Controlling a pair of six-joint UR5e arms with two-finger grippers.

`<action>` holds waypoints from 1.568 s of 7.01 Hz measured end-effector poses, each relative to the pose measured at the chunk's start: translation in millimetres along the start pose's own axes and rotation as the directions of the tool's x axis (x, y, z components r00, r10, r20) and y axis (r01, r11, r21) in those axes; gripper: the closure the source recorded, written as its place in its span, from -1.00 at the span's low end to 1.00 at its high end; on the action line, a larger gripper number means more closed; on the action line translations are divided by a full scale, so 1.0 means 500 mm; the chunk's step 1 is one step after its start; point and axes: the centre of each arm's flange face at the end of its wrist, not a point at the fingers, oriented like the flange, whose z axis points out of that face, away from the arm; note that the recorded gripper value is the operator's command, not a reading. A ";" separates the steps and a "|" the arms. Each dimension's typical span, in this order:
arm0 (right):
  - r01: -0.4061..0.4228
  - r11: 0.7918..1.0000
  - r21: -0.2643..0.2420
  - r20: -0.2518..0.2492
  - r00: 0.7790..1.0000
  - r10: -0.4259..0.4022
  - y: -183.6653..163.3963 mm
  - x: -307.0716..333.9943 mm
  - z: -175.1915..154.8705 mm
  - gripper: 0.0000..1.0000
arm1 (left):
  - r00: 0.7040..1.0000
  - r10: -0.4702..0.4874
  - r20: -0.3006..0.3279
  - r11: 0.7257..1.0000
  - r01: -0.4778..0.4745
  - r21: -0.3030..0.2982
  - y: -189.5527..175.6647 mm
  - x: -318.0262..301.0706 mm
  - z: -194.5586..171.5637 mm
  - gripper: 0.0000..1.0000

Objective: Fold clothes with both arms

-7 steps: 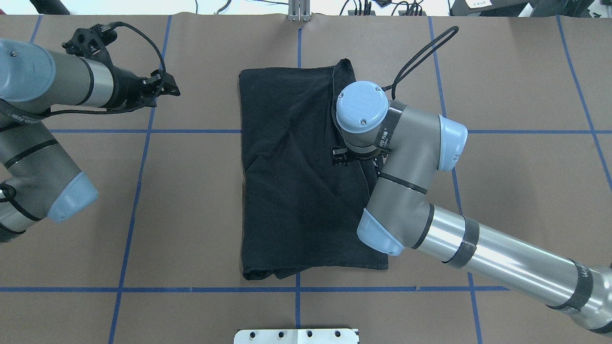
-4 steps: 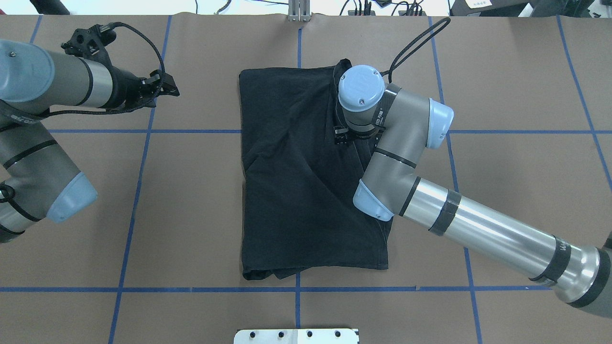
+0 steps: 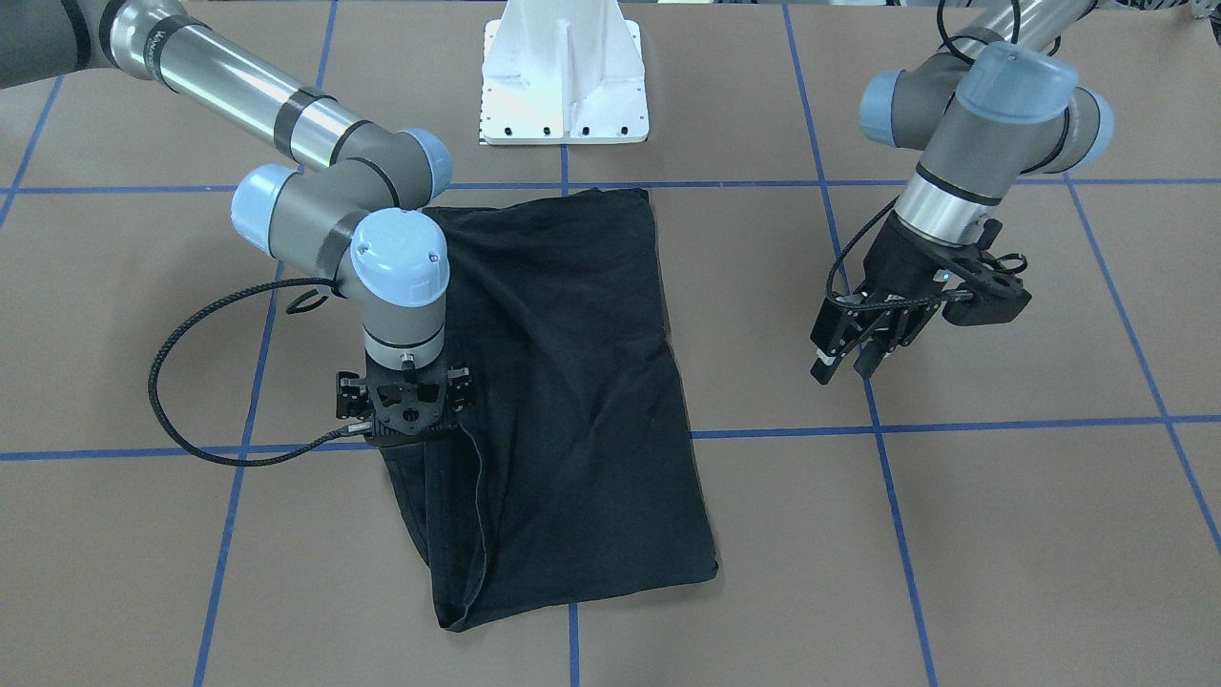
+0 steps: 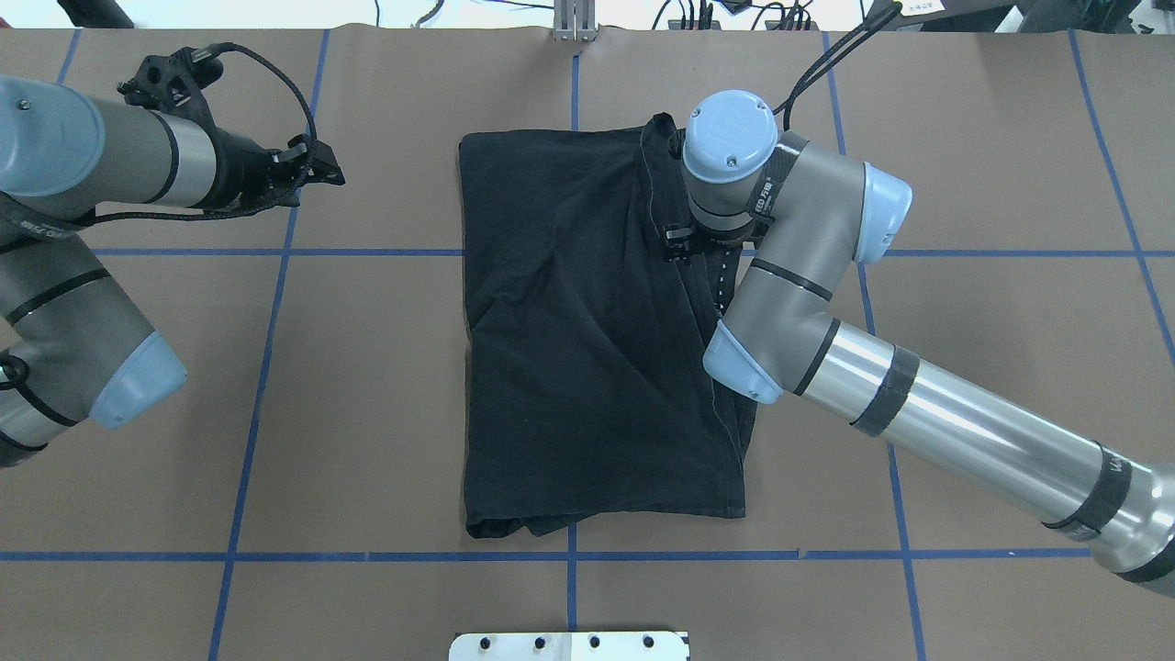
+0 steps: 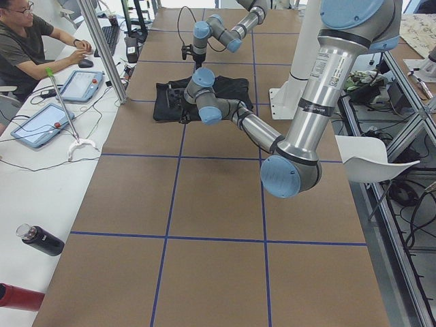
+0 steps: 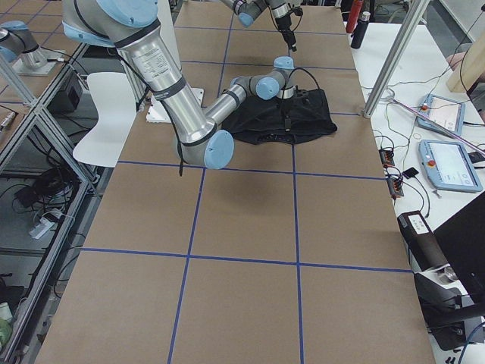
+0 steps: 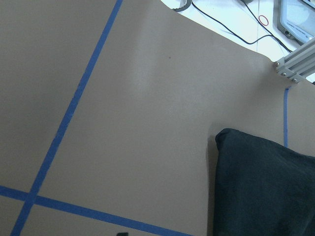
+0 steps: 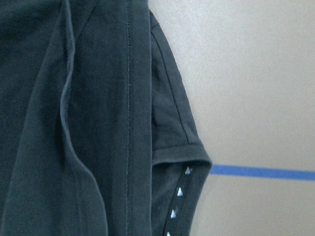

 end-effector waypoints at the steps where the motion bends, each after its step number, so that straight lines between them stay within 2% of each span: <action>1: -0.112 0.994 -0.007 0.036 0.993 0.112 0.071 0.005 -0.028 -1.00 | 1.000 0.001 0.001 1.000 -0.001 0.000 0.000 -0.001 0.001 -0.37; 2: -0.232 0.972 -0.024 0.066 0.970 0.233 0.134 -0.003 -0.049 -1.00 | 1.000 0.002 0.002 1.000 -0.002 -0.001 0.000 -0.001 0.001 -0.37; 3: -0.373 0.927 -0.046 0.083 0.923 0.376 0.184 -0.018 -0.063 -1.00 | 1.000 0.003 0.002 1.000 -0.003 -0.001 0.000 -0.002 0.002 -0.37; 5: -0.600 0.795 -0.092 0.129 0.784 0.607 0.257 -0.037 -0.056 -0.93 | 1.000 0.004 0.003 1.000 -0.004 -0.001 0.000 -0.002 0.002 -0.37; 7: -0.740 0.665 -0.103 0.162 0.647 0.745 0.333 -0.046 -0.015 -0.82 | 1.000 0.004 0.003 1.000 -0.004 0.000 0.000 -0.003 0.002 -0.37; 8: -0.778 0.619 -0.103 0.160 0.601 0.783 0.357 -0.046 -0.004 -0.81 | 1.000 0.003 0.003 1.000 -0.003 0.001 0.000 -0.002 0.001 -0.37; 9: -0.794 0.599 -0.104 0.151 0.582 0.799 0.374 -0.038 0.002 -0.80 | 1.000 0.001 0.002 1.000 -0.001 0.001 0.000 -0.001 0.001 -0.38; 11: -0.800 0.592 -0.098 0.129 0.579 0.805 0.398 -0.015 0.016 -0.77 | 1.000 -0.010 -0.003 1.000 0.010 0.002 0.001 0.003 -0.002 -0.38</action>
